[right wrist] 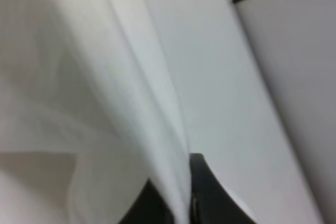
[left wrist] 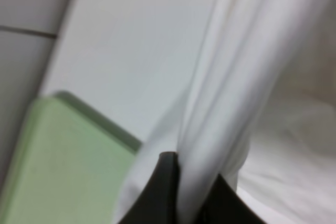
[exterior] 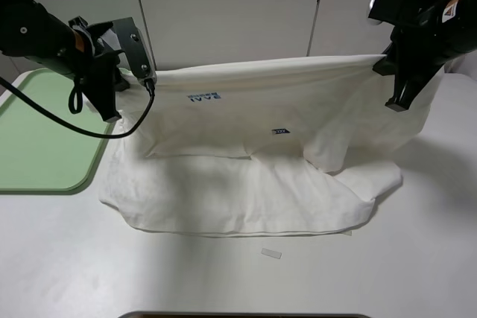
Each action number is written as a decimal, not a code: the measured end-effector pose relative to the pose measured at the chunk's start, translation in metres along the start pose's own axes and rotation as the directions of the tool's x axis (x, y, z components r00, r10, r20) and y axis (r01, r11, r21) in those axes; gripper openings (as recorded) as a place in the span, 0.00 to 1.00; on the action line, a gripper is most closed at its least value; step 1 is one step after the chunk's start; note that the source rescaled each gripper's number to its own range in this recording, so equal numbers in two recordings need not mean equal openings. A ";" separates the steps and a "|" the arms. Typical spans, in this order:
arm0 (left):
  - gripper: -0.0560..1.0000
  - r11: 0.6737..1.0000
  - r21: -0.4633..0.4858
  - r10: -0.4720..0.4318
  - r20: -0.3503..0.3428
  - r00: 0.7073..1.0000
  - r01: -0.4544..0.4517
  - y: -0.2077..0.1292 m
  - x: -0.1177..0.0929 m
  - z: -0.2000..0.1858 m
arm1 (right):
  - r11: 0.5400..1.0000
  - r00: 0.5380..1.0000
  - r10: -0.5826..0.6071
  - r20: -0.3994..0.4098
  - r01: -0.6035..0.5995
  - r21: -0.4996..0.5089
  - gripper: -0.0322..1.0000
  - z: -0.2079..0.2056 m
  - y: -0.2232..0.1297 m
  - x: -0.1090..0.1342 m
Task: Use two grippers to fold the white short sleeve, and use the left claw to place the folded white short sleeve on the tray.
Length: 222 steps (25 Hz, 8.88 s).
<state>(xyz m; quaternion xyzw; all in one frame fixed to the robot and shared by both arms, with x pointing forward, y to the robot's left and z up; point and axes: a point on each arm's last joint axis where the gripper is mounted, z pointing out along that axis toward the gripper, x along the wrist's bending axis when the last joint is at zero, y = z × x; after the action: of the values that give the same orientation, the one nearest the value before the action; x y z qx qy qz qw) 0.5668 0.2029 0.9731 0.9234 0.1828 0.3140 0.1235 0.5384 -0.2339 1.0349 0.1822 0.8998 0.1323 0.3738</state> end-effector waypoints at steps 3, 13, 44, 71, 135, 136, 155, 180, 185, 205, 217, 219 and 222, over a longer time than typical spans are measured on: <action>0.06 0.996 0.085 0.011 0.092 0.996 -0.019 0.002 -0.016 -0.003 | 0.996 0.994 0.067 -0.085 -0.063 0.059 0.03 -0.007 -0.005 0.007; 0.06 0.950 0.293 -0.205 0.338 0.919 0.104 -0.001 -0.050 -0.015 | 0.965 0.933 0.181 -0.310 -0.107 0.241 0.03 -0.015 -0.017 0.030; 0.92 0.922 0.380 -0.227 0.383 0.896 0.071 -0.010 -0.054 -0.019 | 0.937 0.883 0.251 -0.396 -0.118 0.329 0.46 -0.022 -0.022 0.039; 1.00 0.857 0.475 -0.384 0.328 0.863 0.200 -0.003 -0.041 -0.039 | 0.912 0.873 0.338 -0.353 -0.210 0.353 1.00 -0.026 -0.022 0.038; 0.98 0.579 -0.225 -0.791 0.082 0.607 0.784 -0.161 -0.167 -0.269 | 0.831 0.745 0.556 -0.369 -0.502 0.240 1.00 -0.023 -0.001 0.036; 0.98 0.568 -0.224 -0.802 0.068 0.594 0.792 -0.161 -0.168 -0.269 | 0.819 0.734 0.574 -0.363 -0.519 0.246 1.00 -0.023 -0.001 0.036; 0.98 0.366 -0.262 -0.928 -0.166 0.332 0.893 -0.160 -0.173 -0.273 | 0.652 0.697 0.715 -0.056 -0.636 0.412 1.00 -0.004 -0.025 0.029; 0.98 0.366 -0.264 -0.929 -0.167 0.331 0.892 -0.160 -0.173 -0.273 | 0.440 0.587 0.808 0.053 -0.659 0.610 1.00 0.095 -0.095 0.050; 0.98 0.366 -0.264 -0.929 -0.167 0.331 0.892 -0.160 -0.173 -0.273 | 0.428 0.591 0.806 0.039 -0.625 0.653 1.00 0.115 -0.105 0.065; 0.98 0.366 -0.264 -0.929 -0.167 0.331 0.892 -0.160 -0.173 -0.273 | 0.353 0.522 0.852 0.040 -0.629 0.693 0.11 0.127 -0.105 0.077; 0.98 0.366 -0.264 -0.929 -0.167 0.331 0.892 -0.160 -0.173 -0.273 | 0.440 0.602 0.797 0.040 -0.625 0.645 0.11 0.101 -0.098 0.055; 0.98 0.366 -0.263 -0.928 -0.169 0.331 0.892 -0.160 -0.173 -0.273 | 0.449 0.608 0.793 0.043 -0.630 0.633 0.11 0.096 -0.096 0.051; 0.98 0.366 -0.263 -0.928 -0.169 0.331 0.892 -0.160 -0.173 -0.273 | 0.480 0.631 0.774 0.056 -0.642 0.598 0.11 0.077 -0.090 0.038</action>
<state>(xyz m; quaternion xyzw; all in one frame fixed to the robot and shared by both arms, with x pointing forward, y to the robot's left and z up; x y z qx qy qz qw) 0.2274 0.3066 1.0361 0.5956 0.6641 0.3324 0.3063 0.5483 -0.2911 0.9249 0.6249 0.7726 0.0217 0.1096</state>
